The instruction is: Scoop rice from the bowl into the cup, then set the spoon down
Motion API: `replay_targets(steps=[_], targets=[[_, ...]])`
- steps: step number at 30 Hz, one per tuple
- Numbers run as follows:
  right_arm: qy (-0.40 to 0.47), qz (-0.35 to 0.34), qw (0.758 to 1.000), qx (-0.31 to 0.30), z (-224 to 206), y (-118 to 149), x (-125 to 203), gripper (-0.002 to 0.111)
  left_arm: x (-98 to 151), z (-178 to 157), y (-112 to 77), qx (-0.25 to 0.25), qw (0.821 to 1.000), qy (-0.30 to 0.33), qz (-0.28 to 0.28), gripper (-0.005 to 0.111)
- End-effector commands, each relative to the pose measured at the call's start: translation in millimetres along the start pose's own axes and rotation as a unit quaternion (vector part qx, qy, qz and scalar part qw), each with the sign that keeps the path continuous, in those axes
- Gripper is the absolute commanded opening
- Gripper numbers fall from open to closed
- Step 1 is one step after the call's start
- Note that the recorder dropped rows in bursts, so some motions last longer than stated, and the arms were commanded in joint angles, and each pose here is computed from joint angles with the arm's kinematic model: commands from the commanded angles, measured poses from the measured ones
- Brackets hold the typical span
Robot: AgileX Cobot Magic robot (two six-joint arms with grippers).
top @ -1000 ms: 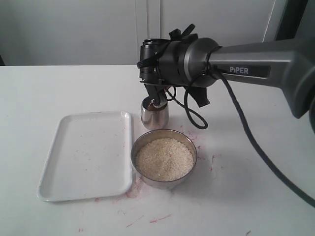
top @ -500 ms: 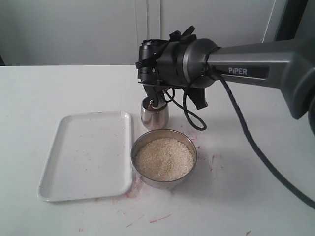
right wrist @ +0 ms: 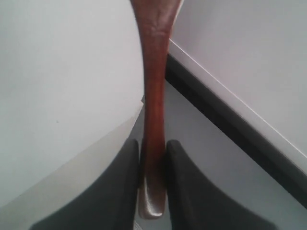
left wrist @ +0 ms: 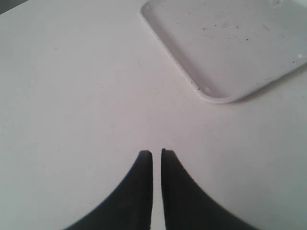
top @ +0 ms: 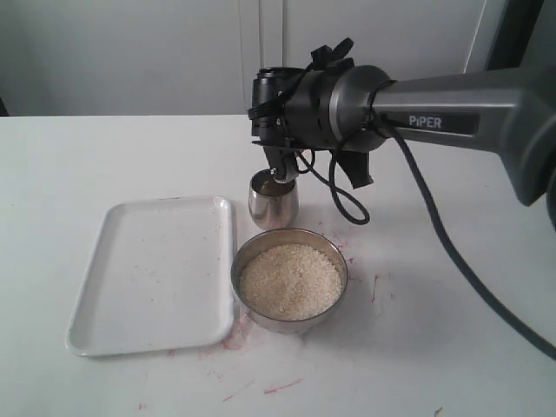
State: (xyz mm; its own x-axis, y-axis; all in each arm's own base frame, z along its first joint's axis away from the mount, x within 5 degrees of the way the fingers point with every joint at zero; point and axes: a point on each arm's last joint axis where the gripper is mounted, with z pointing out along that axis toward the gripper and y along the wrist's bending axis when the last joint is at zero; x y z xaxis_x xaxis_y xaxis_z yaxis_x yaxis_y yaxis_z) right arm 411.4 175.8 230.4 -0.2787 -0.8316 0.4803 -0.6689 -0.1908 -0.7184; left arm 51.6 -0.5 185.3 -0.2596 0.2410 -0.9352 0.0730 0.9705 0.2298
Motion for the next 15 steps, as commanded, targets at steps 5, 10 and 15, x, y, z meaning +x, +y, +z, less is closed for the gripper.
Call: replay_targets(steps=[5,10,15], targets=[[-0.003,-0.003,1.000,-0.016,0.7,6.2,-4.7,0.000,6.6,1.4,-1.8,0.008,1.000,0.027,-0.002,0.014],[-0.018,0.050,0.998,-0.013,-0.5,4.2,-6.2,0.000,6.6,1.4,-1.8,0.008,1.000,0.027,-0.002,0.014],[-0.121,0.286,0.949,-0.048,-19.9,-7.9,-6.3,0.000,6.6,1.4,-1.8,0.008,1.000,0.027,-0.002,0.014]])
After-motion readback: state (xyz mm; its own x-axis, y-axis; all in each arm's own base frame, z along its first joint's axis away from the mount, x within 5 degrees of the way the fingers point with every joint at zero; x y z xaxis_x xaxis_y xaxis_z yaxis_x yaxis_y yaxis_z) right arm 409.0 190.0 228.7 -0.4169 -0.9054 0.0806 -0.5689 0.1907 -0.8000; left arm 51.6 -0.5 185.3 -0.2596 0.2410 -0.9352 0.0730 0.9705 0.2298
